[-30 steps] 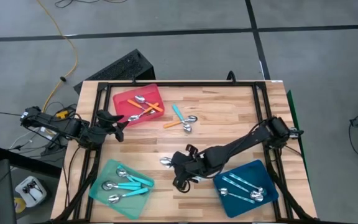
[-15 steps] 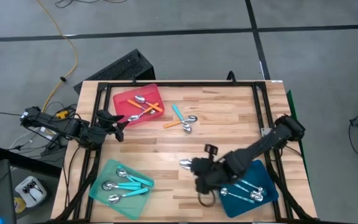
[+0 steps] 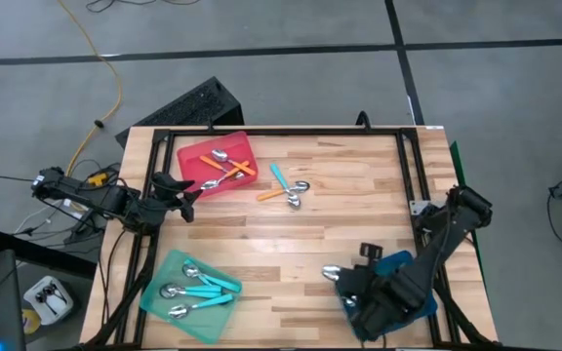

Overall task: Sort silverware by color (type)
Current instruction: Put the blue patterned spoon into the blue bin, then put the blue spoon into the light blue bin

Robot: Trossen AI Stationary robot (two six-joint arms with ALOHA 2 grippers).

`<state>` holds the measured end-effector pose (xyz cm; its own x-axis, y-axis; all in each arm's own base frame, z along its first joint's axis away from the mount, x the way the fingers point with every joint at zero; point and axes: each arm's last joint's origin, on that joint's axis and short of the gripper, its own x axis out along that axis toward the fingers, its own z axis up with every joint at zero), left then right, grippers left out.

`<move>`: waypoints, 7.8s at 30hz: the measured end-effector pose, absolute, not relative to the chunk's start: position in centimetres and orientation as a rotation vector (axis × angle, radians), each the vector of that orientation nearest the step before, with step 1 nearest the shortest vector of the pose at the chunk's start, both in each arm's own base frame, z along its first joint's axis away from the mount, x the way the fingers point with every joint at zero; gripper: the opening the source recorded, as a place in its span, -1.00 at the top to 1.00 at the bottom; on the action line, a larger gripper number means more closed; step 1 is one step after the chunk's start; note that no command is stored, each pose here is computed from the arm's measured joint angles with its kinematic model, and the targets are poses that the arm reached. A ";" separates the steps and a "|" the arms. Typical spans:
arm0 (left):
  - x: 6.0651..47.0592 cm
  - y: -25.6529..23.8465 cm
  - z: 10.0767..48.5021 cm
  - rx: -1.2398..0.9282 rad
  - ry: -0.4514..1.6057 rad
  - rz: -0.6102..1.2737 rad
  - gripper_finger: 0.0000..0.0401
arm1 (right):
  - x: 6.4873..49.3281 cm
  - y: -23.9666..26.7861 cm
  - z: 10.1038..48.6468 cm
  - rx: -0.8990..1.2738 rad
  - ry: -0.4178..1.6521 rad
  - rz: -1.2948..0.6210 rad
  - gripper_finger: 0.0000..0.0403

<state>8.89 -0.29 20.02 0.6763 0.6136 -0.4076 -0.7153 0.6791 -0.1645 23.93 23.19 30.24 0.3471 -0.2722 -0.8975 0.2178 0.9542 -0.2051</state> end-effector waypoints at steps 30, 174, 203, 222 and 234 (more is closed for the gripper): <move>8.8 -0.3 19.9 -0.307 0.350 0.765 0.05 | 17.4 22.5 23.2 0.209 1.231 -0.153 0.78; 8.8 -0.4 19.7 -0.323 0.400 0.707 0.05 | 32.8 4.0 27.9 0.069 0.719 -0.475 0.05; 8.8 -0.4 19.7 -0.316 0.399 0.717 0.05 | 37.4 -2.5 18.1 -0.036 0.852 -0.284 -0.05; 8.8 -0.3 19.7 -0.314 0.393 0.725 0.05 | 37.7 -1.4 14.4 -0.286 1.015 -0.202 -0.04; 8.8 -0.4 19.7 -0.316 0.394 0.724 0.05 | 37.7 -1.7 12.4 -0.369 1.096 -0.346 -0.04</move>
